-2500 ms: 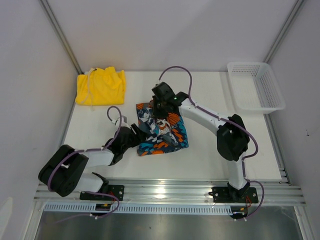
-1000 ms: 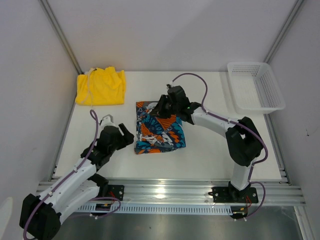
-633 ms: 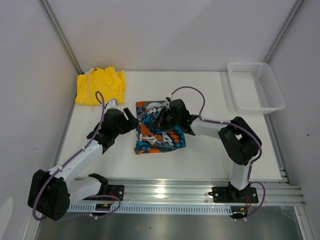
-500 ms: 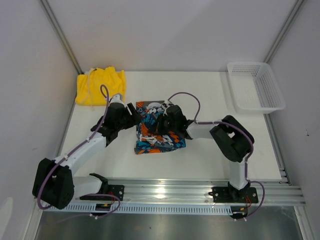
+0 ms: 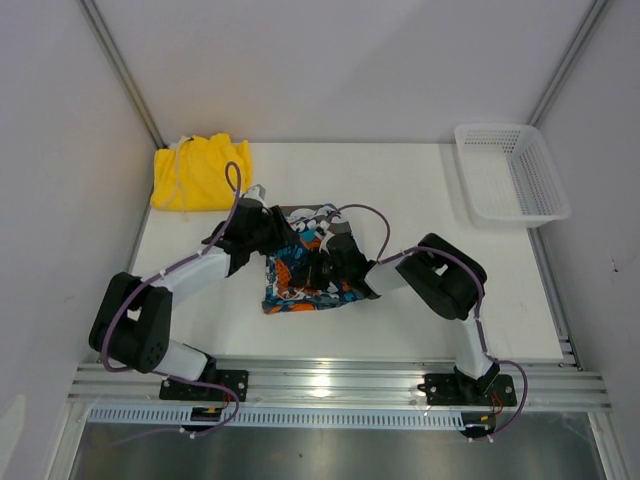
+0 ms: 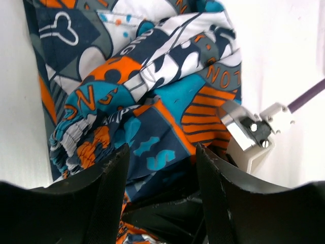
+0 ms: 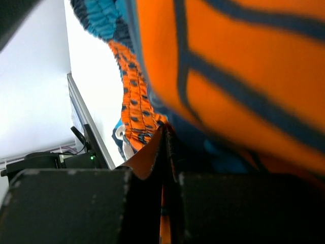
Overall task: Fold and stack the shorts
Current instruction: Fold the shorts
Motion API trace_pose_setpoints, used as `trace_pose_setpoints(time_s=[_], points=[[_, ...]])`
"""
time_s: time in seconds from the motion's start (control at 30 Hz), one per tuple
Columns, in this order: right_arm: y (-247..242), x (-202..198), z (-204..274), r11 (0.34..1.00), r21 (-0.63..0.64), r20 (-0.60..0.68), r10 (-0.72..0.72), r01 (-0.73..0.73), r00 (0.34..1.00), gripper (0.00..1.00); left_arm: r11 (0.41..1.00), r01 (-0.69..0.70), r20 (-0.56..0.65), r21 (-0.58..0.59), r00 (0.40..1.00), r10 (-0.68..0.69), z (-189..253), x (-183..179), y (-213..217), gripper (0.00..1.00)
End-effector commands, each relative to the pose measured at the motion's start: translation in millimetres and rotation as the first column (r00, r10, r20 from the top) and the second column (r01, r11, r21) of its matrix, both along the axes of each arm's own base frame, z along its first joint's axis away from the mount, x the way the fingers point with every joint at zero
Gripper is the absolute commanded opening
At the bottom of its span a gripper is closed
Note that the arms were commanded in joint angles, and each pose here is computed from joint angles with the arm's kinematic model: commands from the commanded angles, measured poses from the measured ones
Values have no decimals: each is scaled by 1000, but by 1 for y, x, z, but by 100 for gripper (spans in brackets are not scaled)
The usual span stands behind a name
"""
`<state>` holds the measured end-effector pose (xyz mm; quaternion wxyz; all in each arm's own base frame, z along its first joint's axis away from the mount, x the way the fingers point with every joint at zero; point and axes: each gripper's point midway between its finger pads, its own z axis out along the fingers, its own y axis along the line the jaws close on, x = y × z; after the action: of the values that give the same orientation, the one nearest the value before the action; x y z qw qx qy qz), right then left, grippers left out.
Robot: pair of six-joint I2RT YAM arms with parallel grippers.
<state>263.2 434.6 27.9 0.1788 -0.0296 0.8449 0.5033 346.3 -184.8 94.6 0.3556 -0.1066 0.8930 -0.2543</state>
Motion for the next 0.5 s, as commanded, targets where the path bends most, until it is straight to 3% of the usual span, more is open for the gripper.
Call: trace_pose_setpoints(time_s=[0.0, 0.3, 0.47], points=[[-6, 10, 30, 999, 36, 107, -21, 17, 994, 4, 998, -17, 99, -64, 995, 24, 30, 14, -2, 57], [-26, 44, 85, 991, 126, 180, -69, 47, 981, 2, 997, -50, 169, -59, 984, 59, 62, 12, 23, 57], [-22, 69, 91, 980, 201, 171, -53, 18, 984, 0, 995, -9, 143, -102, 989, 24, 48, -8, 17, 50]])
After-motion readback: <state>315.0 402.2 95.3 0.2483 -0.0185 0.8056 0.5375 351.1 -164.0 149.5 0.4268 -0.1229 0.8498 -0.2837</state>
